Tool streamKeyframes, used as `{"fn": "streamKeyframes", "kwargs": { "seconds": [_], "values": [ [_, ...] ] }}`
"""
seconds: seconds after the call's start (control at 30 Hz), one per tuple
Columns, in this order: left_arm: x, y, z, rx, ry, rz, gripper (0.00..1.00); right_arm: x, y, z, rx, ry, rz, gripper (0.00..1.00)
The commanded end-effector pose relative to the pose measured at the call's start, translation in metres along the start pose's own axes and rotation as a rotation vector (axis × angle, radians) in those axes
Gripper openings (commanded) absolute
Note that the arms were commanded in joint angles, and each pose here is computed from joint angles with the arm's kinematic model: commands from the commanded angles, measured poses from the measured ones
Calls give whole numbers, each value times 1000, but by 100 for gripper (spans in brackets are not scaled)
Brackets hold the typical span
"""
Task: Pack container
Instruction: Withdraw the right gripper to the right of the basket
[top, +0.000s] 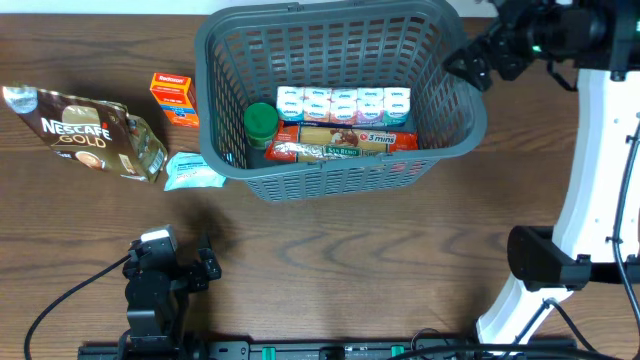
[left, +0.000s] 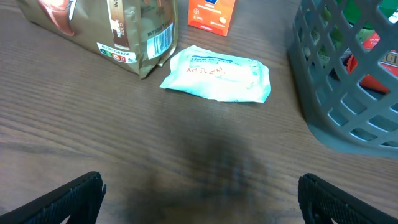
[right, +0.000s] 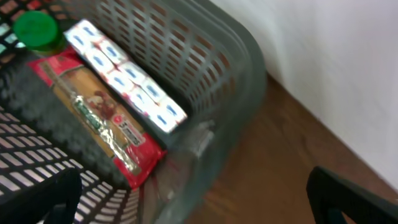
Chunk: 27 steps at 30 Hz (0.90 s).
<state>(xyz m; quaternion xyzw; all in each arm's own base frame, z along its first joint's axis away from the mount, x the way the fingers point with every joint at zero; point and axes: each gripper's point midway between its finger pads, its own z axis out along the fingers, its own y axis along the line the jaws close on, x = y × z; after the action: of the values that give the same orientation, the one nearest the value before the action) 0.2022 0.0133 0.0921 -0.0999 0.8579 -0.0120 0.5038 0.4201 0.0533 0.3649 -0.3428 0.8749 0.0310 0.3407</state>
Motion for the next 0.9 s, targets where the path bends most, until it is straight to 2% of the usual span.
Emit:
{"fn": "streamKeyframes", "kwargs": {
  "seconds": [0.0, 0.17, 0.27, 0.4, 0.47, 0.57, 0.7, 0.87],
  "values": [
    [3, 2, 2, -6, 4, 15, 99, -2, 10, -53, 90, -49, 3, 99],
    [3, 2, 2, -6, 4, 15, 98, 16, 40, -105, 128, -82, -10, 99],
    [4, 2, 2, -6, 4, 15, 99, 31, 63, -120, 92, -92, 114, 99],
    [4, 2, 2, -6, 4, 15, 98, 39, 106, -140, -60, -130, 241, 99],
    [3, 2, 2, -6, 4, 15, 99, 46, 108, -149, -31, -131, 363, 99],
    [3, 2, 2, -6, 4, 15, 99, 50, 116, -166, -10, -168, 364, 99],
    [3, 2, 2, -6, 4, 15, 98, 58, 124, -175, -3, -182, 373, 99],
    [4, 2, 2, -6, 4, 15, 98, 90, 140, -159, -33, -95, 408, 99]
  ]
}}
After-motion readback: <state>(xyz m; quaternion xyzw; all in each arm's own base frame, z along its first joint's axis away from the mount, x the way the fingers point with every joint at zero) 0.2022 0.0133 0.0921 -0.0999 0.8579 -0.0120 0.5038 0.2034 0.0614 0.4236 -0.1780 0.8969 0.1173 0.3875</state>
